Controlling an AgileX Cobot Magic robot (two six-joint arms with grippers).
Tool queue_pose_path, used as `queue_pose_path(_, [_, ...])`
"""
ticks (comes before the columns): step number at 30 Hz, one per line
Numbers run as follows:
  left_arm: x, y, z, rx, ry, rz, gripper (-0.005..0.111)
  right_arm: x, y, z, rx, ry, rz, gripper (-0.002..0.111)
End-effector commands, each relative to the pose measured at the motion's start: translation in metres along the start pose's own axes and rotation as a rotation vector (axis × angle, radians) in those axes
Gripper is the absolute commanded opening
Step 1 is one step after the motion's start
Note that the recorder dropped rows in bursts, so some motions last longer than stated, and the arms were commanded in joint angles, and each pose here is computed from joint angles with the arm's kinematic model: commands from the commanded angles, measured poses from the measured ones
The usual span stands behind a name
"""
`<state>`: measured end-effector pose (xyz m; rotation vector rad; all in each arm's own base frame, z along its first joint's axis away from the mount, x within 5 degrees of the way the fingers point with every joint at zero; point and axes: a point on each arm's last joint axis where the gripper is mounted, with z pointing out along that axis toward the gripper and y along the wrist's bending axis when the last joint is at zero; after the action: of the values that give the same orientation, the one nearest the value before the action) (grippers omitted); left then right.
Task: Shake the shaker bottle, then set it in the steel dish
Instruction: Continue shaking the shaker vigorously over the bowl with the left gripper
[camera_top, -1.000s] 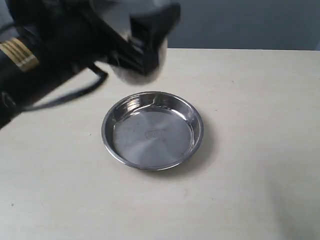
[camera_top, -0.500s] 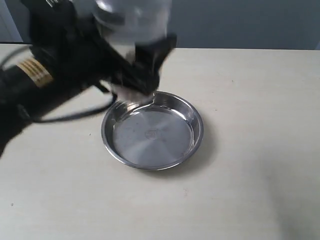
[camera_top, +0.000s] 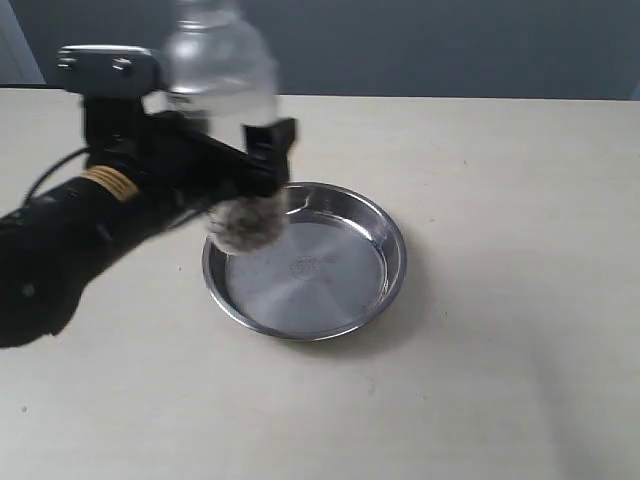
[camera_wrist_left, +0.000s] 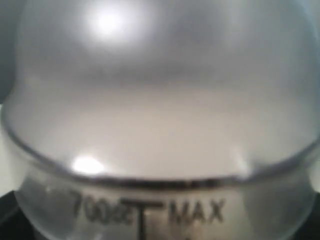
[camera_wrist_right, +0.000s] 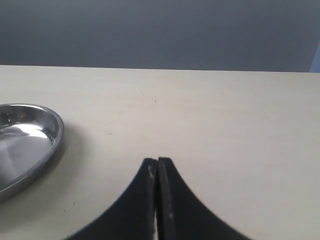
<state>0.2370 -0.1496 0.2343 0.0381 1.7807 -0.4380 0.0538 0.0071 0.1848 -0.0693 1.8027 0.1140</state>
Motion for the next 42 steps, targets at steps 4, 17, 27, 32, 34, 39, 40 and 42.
queue_pose_path(4, [-0.013,0.011,-0.005,-0.043,-0.032,-0.022,0.0,-0.001,0.0,0.0,-0.003,-0.013,-0.002,-0.001])
queue_pose_path(17, [0.003,-0.027,-0.013,0.336,0.075,0.482,0.0,-0.001,0.0,0.0,-0.003,-0.013,-0.002,-0.001])
queue_pose_path(27, [0.001,0.019,0.006,-0.12,0.028,-0.183,0.0,-0.001,0.0,0.0,-0.003,-0.013,-0.002,-0.001])
queue_pose_path(32, [0.012,-0.012,0.003,0.215,0.115,0.301,0.0,-0.001,0.0,0.0,-0.003,-0.016,-0.002,-0.001])
queue_pose_path(34, [0.007,0.02,0.01,-0.105,0.051,-0.158,0.0,-0.001,0.0,0.0,-0.003,-0.016,-0.002,-0.001])
queue_pose_path(39, [0.003,-0.01,0.005,0.164,0.018,0.268,0.0,-0.001,0.0,0.0,-0.003,-0.016,-0.002,-0.001])
queue_pose_path(40, [0.0,0.005,0.008,0.015,-0.005,0.075,0.0,-0.001,0.0,0.0,-0.003,-0.016,-0.002,-0.001])
queue_pose_path(42, [0.0,0.008,0.007,-0.048,-0.011,-0.055,0.0,-0.001,0.0,0.0,-0.003,-0.016,-0.002,-0.001])
